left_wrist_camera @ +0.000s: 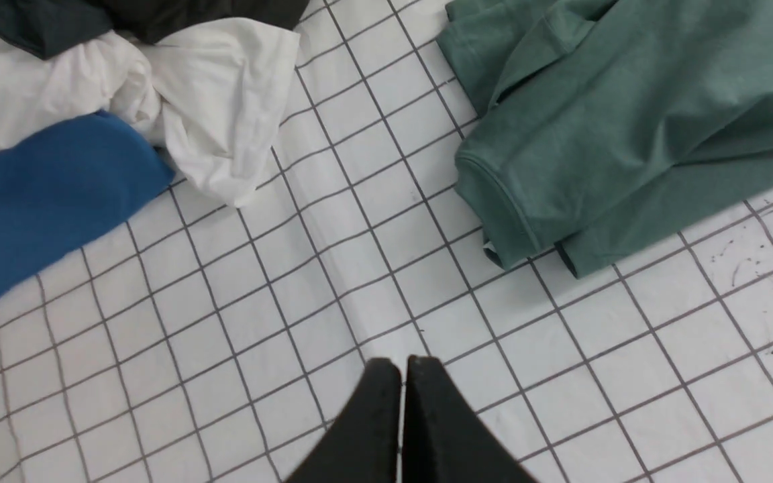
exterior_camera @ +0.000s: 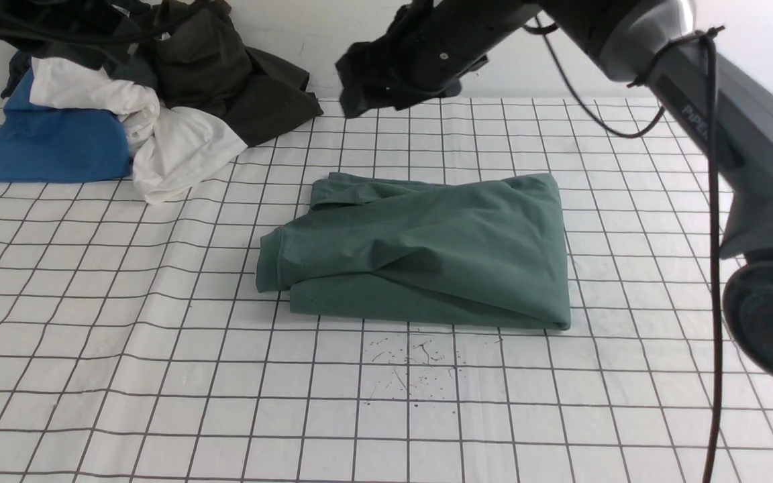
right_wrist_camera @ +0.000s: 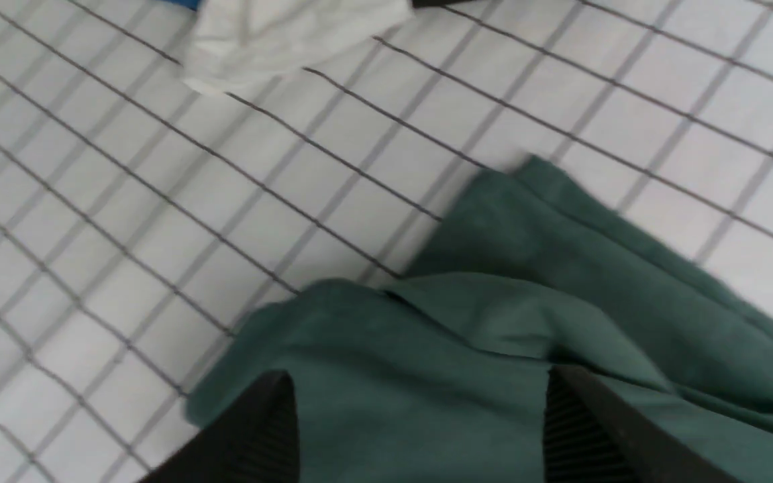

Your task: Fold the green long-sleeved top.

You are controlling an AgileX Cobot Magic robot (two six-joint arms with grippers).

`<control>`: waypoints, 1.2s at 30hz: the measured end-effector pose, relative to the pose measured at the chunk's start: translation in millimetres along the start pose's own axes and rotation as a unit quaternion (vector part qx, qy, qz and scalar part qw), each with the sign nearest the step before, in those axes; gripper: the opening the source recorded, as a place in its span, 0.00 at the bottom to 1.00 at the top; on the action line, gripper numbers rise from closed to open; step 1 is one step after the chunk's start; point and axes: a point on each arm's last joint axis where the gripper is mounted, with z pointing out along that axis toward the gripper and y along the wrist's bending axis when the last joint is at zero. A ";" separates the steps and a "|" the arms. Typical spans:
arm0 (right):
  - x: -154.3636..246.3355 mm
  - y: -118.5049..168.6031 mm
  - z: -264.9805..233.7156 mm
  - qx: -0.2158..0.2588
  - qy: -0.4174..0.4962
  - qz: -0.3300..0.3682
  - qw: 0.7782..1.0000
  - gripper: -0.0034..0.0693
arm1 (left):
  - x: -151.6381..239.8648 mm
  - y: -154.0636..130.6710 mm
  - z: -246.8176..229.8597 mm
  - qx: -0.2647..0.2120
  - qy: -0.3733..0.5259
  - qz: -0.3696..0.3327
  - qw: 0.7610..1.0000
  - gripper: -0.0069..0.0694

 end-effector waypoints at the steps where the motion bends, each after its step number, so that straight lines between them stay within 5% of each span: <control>1: 1.6 -4.6 1.0 0.014 0.006 -0.004 1.000 0.56 | 1.1 -0.3 2.5 0.001 0.003 -0.001 1.000 0.08; 3: 6.8 -9.5 6.6 0.025 0.021 -0.004 0.999 0.46 | 2.4 -2.1 5.7 0.010 0.006 -0.007 1.000 0.08; 5: 22.8 -14.4 26.9 0.024 0.063 0.000 0.998 0.23 | 7.6 -5.1 15.5 0.021 0.020 -0.011 1.000 0.08; 8: 52.7 -16.5 63.7 0.011 0.128 0.000 0.992 0.08 | 15.4 -7.8 27.4 0.028 0.033 -0.013 0.999 0.08; 13: 100.9 -13.4 120.0 0.001 0.215 -0.006 0.977 0.03 | 29.4 -11.8 43.5 0.032 0.049 -0.015 0.998 0.08; 19: 89.9 0.1 105.7 -0.005 0.197 -0.026 0.980 0.03 | 40.2 -15.1 45.6 0.033 0.051 -0.016 0.998 0.08; 25: 43.2 15.0 24.0 0.003 0.112 -0.059 0.992 0.03 | 45.6 -15.1 19.3 0.016 0.018 -0.018 1.000 0.08; 28: 12.3 26.2 -66.4 0.025 0.025 -0.082 0.996 0.03 | 67.3 -17.9 -11.1 -0.010 -0.007 -0.031 0.999 0.08; 36: 30.9 48.8 -221.2 0.037 -0.063 -0.109 0.991 0.03 | 154.8 -40.4 -33.1 -0.025 -0.013 -0.063 0.998 0.08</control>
